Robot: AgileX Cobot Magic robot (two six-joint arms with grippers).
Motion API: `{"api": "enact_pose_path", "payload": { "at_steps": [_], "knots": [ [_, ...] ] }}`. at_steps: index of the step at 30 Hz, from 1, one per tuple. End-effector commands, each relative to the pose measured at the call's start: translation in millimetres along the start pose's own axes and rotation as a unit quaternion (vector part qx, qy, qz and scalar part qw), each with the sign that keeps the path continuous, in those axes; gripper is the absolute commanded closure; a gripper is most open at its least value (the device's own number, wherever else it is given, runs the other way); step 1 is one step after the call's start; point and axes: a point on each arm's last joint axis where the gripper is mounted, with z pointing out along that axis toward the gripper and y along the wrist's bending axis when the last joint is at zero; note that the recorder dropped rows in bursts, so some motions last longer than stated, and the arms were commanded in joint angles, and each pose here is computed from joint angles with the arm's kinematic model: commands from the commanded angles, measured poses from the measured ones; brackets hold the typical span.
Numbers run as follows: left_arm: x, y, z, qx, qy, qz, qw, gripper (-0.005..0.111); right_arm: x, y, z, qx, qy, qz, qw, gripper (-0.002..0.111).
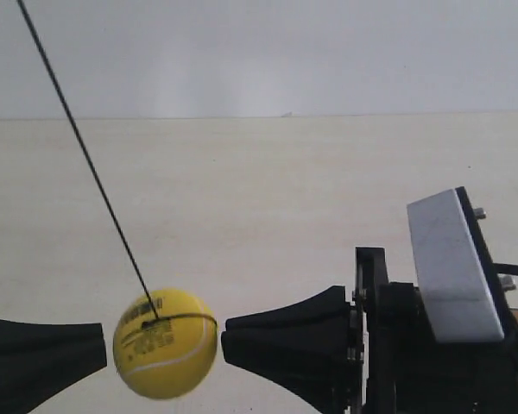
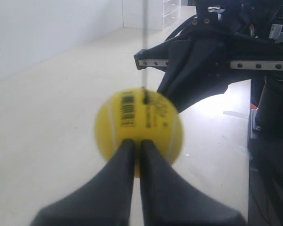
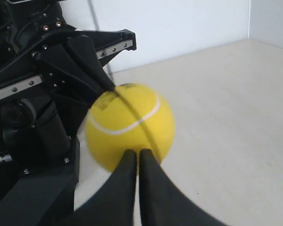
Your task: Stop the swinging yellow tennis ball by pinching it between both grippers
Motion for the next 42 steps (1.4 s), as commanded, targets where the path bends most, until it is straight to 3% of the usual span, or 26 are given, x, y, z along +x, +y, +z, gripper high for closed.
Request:
{"api": "enact_pose_path", "payload": {
  "at_steps": [1,19,42],
  "knots": [
    [2.6,0.3,0.2,-0.006,0.002,-0.018,1.0,0.102,-3.2,1.1,3.1,-0.02,-0.016,-0.01,1.0,0.108],
    [2.1,-5.1,0.1,0.023,-0.007,-0.014,1.0,0.102,-3.2,6.1,2.8,-0.048,-0.016,0.002,0.999,0.108],
    [3.6,-2.2,0.2,0.007,0.001,-0.021,1.0,0.102,1.0,10.8,2.3,-0.074,0.007,-0.002,0.997,0.108]
  ]
}}
